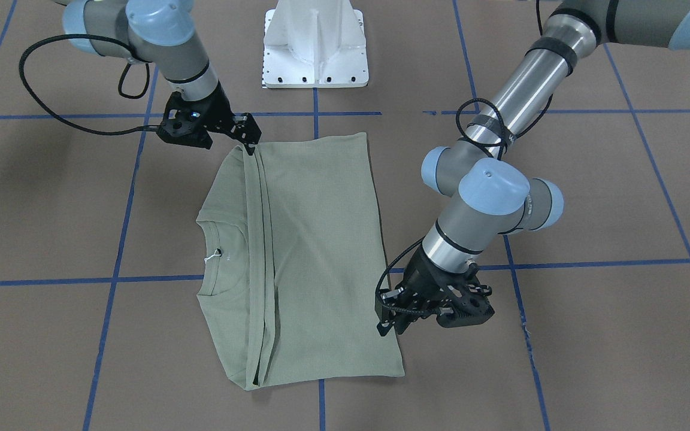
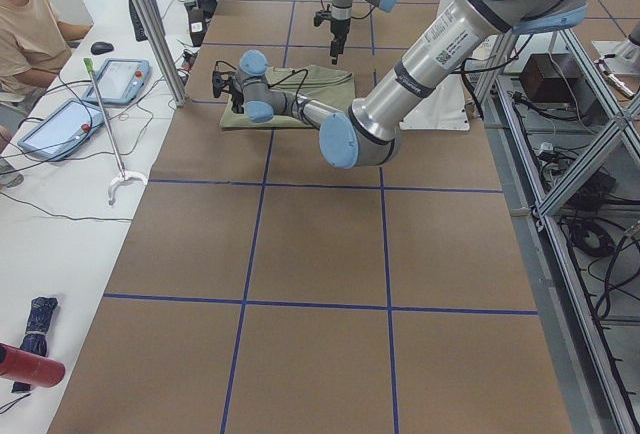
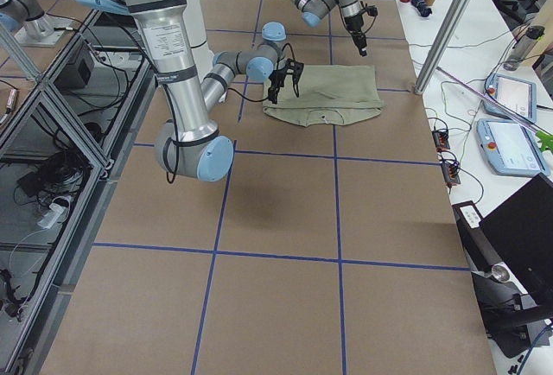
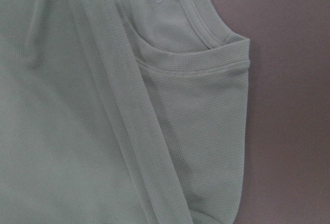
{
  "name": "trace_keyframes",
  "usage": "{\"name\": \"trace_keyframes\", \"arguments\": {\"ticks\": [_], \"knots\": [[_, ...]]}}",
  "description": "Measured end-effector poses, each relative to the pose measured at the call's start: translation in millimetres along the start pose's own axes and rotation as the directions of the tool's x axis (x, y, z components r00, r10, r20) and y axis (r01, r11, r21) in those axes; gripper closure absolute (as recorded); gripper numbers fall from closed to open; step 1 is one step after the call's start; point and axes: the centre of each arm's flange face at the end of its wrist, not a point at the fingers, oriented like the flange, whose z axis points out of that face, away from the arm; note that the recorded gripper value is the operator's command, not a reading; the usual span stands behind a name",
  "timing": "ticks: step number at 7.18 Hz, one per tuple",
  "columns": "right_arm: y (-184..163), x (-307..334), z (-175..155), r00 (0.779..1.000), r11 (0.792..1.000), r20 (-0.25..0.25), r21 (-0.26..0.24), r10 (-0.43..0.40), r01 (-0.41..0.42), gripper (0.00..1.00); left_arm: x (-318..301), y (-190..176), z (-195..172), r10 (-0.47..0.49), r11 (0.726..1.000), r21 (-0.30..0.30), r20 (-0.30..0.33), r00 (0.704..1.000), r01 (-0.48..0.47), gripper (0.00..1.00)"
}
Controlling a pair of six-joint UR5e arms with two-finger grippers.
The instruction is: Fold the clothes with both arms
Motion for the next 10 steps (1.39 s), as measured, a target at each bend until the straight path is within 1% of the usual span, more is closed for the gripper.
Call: {"name": "trace_keyframes", "arguments": {"ticks": [1,2,3,4,5,7,10], "knots": [[13,-17,10,0.993,0.995,-0.06,0.013,-0.097,0.098,0.0,-5,6,-12,0.0,1.0,-0.021,-0.003,1.0,0.0,0.57],[23,-34,25,0.974,0.981,-0.128,0.021,-0.189,0.193,0.0,-12,10,-20,0.0,1.0,-0.03,-0.005,1.0,0.0,0.57],[29,-47,39,0.946,0.962,-0.188,0.018,-0.265,0.273,0.0,-18,13,-24,0.0,0.999,-0.033,-0.006,1.0,0.0,0.57],[32,-51,49,0.917,0.941,-0.229,0.003,-0.328,0.338,0.0,-20,14,-26,0.0,0.999,-0.034,-0.007,1.0,0.0,0.57],[33,-51,54,0.891,0.924,-0.258,-0.016,-0.374,0.383,0.0,-21,14,-27,-0.001,0.999,-0.034,-0.007,1.0,0.001,0.56],[35,-45,63,0.854,0.9,-0.3,-0.048,-0.426,0.433,0.0,-21,15,-28,-0.002,0.999,-0.034,-0.008,1.0,0.002,0.56],[32,-36,74,0.824,0.881,-0.321,-0.087,-0.467,0.465,0.0,-21,15,-28,-0.003,0.999,-0.036,-0.007,1.0,0.003,0.56]]}}
